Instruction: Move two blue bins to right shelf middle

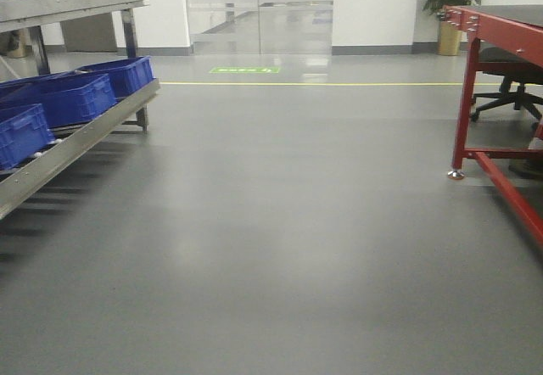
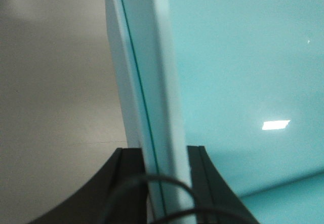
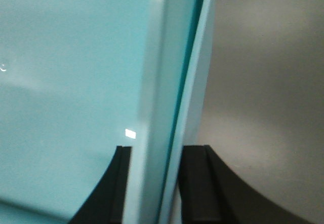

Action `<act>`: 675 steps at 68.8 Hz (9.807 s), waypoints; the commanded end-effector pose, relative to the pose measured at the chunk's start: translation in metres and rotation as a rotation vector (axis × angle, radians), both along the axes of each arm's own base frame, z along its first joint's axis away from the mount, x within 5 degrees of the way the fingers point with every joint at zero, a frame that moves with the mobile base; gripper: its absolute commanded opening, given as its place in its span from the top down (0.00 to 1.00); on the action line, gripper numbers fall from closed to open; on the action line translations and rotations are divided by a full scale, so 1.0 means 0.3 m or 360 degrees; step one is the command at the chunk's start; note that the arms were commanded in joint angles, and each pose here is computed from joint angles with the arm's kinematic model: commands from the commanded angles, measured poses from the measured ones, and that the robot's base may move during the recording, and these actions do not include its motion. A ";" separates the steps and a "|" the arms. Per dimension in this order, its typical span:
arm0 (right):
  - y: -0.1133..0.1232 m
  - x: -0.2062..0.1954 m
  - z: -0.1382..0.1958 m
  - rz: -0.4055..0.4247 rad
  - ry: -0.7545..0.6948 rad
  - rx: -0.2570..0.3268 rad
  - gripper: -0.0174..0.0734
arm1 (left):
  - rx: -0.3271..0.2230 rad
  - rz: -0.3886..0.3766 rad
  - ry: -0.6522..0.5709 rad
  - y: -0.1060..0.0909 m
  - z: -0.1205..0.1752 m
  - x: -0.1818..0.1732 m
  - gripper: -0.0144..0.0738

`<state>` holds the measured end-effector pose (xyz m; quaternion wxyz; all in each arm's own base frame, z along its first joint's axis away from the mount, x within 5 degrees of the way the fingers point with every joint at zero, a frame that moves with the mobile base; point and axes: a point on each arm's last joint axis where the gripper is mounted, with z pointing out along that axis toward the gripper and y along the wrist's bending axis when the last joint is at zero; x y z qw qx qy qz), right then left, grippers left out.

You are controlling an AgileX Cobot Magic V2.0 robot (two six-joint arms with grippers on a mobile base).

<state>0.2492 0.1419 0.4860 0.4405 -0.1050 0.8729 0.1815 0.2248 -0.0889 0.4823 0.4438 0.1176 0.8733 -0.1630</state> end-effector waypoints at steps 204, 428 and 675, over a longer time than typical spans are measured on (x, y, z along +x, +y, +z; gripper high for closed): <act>0.000 0.002 0.052 -0.0009 -0.0194 0.0108 0.98 | -0.0155 -0.0075 -0.0102 -0.016 0.053 -0.034 0.96; 0.000 0.002 0.052 -0.0009 -0.0194 0.0108 0.98 | -0.0154 -0.0073 -0.0106 -0.016 0.053 -0.034 0.96; 0.000 0.002 0.052 -0.0009 -0.0194 0.0108 0.98 | -0.0155 -0.0072 -0.0108 -0.016 0.054 -0.033 0.96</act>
